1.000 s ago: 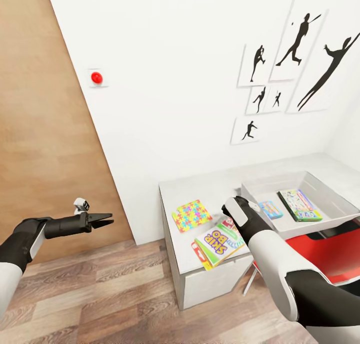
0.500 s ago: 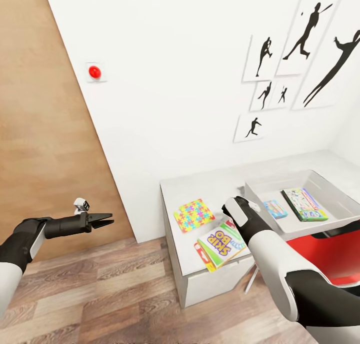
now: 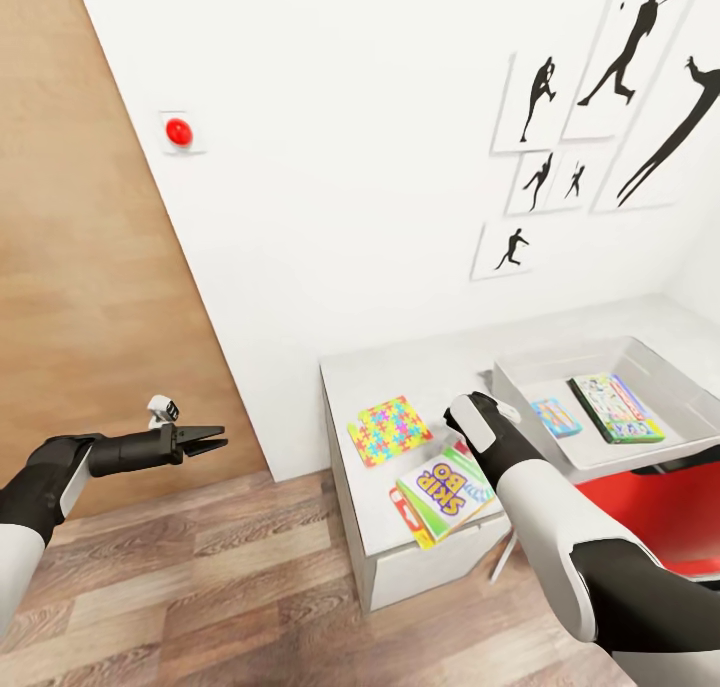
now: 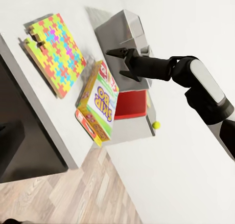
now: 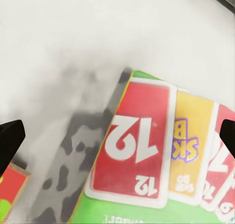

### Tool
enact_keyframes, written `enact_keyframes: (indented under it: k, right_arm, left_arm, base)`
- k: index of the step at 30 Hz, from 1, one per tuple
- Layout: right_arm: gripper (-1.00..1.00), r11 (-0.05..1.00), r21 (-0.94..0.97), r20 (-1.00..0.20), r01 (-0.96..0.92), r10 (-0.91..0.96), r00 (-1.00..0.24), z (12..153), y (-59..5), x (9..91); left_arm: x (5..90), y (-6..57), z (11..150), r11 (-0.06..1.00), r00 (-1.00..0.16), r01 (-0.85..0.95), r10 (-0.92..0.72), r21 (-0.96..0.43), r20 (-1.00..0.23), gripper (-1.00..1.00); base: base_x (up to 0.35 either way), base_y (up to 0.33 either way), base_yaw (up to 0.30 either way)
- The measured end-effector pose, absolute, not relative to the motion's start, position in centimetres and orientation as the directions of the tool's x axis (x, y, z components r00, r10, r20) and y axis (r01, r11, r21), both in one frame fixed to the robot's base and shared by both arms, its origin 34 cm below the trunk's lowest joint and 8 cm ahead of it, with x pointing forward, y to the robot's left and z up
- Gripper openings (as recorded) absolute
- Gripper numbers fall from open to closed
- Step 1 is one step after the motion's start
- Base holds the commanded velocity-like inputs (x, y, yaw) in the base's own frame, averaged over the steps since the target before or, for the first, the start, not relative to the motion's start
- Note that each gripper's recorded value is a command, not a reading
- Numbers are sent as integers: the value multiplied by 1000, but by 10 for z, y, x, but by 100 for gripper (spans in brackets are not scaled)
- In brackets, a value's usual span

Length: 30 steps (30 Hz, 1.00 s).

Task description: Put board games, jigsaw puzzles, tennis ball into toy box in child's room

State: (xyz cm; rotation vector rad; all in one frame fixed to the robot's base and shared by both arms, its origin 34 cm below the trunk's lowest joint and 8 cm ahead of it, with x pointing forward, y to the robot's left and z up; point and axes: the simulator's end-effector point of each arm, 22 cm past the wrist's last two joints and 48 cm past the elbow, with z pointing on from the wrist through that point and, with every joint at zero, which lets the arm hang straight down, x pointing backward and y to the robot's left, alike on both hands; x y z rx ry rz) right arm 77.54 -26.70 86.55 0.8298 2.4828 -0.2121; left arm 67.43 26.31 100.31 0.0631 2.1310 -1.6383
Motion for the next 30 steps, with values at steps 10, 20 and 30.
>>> enact_keyframes:
  k: [10,20,30]
  right_arm:
    - [100,801,3,-502,598,519,-692,854,-267,773]
    - [100,802,-7,-492,597,517,-701,844,-267,771]
    - [100,802,-17,-480,597,517,-709,833,-267,768]
  left_arm:
    - [674,263,994,294,-904,287,-231,-912,-359,100]
    - [674,263,984,294,-910,272,-231,-916,-344,100]
    - [674,262,976,293,-915,258,-231,-921,-330,100]
  base:
    - [88,-43,0]
    - [86,-76,0]
    - [7,-6,0]
